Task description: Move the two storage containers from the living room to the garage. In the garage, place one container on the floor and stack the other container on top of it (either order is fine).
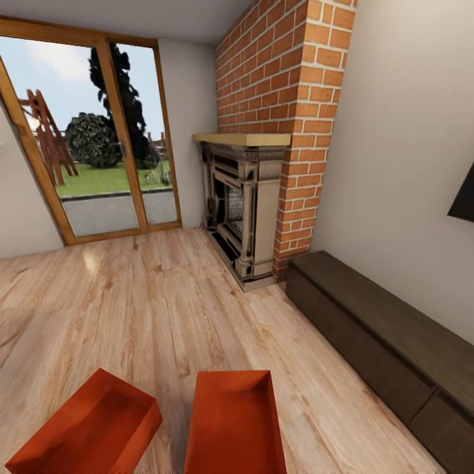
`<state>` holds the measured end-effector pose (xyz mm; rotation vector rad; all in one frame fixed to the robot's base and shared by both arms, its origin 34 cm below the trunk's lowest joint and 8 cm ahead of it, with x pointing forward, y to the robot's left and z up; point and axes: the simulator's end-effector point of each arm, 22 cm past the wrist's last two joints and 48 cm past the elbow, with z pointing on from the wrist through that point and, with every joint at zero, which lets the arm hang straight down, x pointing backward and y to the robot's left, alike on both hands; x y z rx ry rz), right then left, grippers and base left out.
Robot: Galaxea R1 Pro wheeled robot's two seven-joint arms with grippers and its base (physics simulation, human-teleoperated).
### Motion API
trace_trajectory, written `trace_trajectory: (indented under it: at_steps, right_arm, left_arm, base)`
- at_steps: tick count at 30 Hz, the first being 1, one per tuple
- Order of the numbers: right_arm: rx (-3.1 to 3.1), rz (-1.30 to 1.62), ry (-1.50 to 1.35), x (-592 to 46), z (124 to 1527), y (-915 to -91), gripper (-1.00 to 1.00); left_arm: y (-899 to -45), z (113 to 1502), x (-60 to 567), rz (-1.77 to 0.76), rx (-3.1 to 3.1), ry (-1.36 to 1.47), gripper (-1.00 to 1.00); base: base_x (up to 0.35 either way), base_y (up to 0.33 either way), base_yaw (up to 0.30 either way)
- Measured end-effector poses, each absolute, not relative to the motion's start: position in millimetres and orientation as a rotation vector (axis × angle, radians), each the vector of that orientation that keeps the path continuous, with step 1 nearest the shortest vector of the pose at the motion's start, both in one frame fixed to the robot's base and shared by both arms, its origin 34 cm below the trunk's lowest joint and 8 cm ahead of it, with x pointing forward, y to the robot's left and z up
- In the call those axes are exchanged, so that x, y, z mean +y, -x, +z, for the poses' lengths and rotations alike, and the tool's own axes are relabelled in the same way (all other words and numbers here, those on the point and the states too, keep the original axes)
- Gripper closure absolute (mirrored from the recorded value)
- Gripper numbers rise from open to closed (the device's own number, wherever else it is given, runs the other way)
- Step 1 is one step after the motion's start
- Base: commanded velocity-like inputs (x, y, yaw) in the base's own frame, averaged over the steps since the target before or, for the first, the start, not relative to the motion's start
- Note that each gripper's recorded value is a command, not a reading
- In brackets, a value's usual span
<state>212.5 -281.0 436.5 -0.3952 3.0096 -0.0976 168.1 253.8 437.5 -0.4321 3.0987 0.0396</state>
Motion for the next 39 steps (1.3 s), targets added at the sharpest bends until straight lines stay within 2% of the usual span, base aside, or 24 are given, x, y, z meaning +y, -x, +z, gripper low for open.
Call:
trace_trajectory:
  at_steps: [39]
  right_arm:
    - [3.072,-0.091,0.397,-282.8,432.8,-188.2,-1.0]
  left_arm:
    - [-118.2,437.8,251.9,0.061,3.21,0.464,-1.0]
  base:
    - [0.0,0.0,0.0]
